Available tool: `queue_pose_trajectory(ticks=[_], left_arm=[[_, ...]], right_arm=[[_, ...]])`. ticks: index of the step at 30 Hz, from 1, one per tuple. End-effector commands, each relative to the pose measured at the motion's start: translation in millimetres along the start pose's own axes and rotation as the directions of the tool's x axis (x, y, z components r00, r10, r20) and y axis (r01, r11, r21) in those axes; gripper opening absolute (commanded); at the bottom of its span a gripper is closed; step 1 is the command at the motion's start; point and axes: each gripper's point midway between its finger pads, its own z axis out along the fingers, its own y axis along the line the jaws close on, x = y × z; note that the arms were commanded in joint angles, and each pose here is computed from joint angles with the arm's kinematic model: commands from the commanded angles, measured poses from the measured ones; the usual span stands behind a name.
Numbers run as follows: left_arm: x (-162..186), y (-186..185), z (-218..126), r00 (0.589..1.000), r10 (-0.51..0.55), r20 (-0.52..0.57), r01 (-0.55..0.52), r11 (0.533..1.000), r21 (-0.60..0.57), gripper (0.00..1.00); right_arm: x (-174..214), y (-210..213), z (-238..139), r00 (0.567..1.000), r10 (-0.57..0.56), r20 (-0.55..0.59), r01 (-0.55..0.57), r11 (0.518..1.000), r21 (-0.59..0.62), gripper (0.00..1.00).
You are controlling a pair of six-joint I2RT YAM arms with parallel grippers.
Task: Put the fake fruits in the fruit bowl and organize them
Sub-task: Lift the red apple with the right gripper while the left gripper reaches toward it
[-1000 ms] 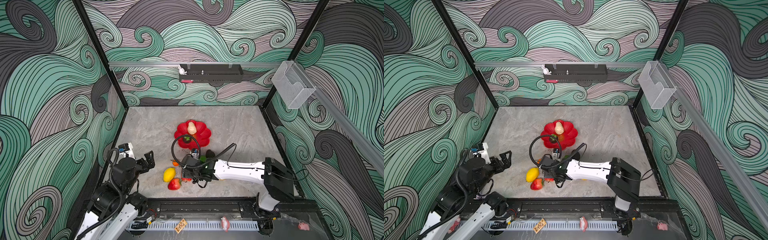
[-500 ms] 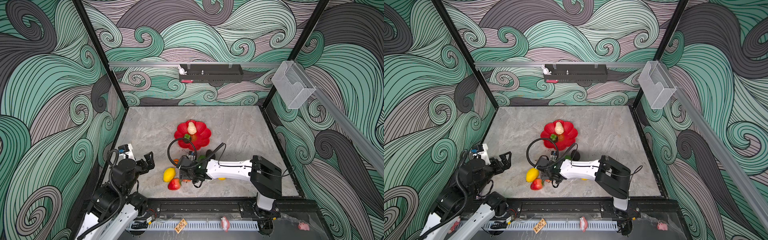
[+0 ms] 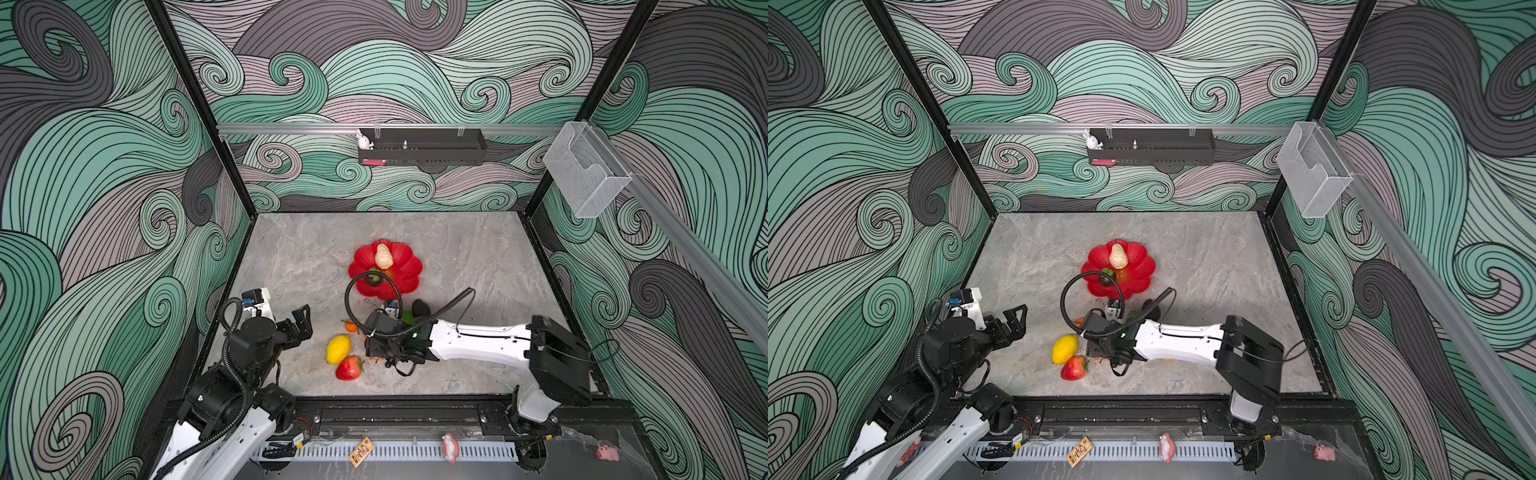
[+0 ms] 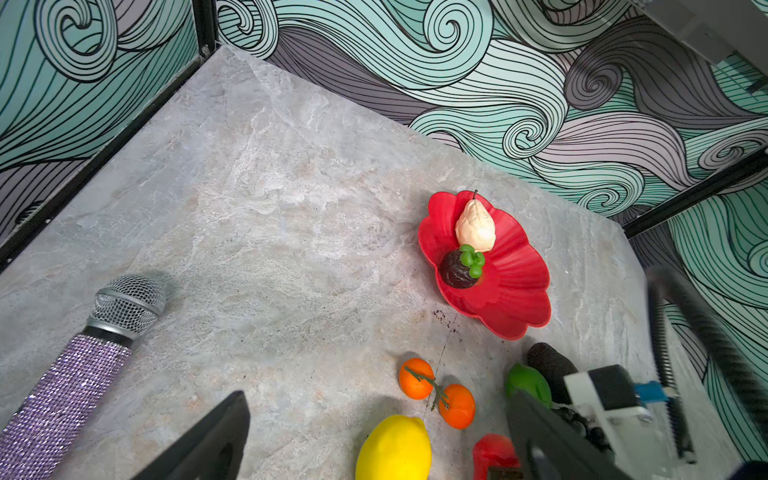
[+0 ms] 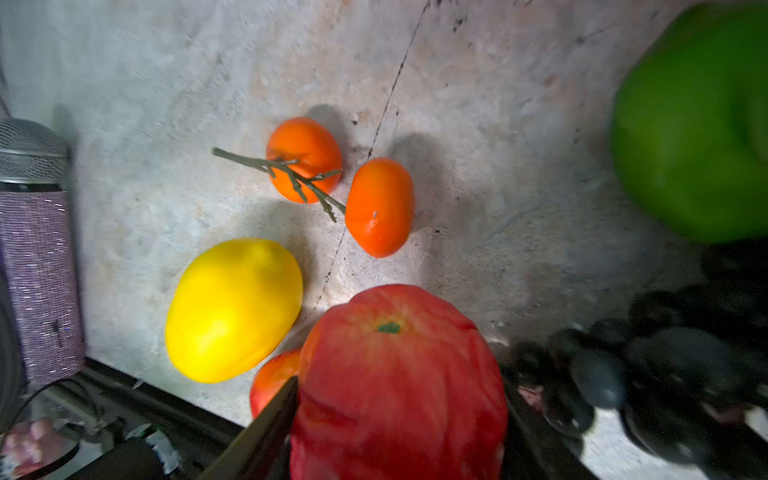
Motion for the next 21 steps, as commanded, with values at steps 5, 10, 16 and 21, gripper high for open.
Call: queue_pose_trajectory(ticks=[5,10,16,21], left_arm=[[6,-52,17,0.998,0.037,-0.049,-0.024,0.972,0.235,0.98],[17,-97,32,0.993,0.049,-0.107,0.001,0.905,0.426,0.97],[37,-132,46,0.993,0.109,-0.051,-0.061,0.816,0.575,0.97],[53,-158,43,0.980,0.198,0.033,-0.171,0.742,0.648,0.97]], right_arm=[[-54,-3,-63,0.968,0.208,0.141,-0.174,0.959,-0.225,0.65],[-77,-11,-95,0.927,0.340,0.156,-0.270,0.897,-0.351,0.65],[-92,-26,-121,0.874,0.460,0.157,-0.352,0.823,-0.447,0.64],[-99,-40,-123,0.836,0.532,0.133,-0.411,0.768,-0.491,0.64]])
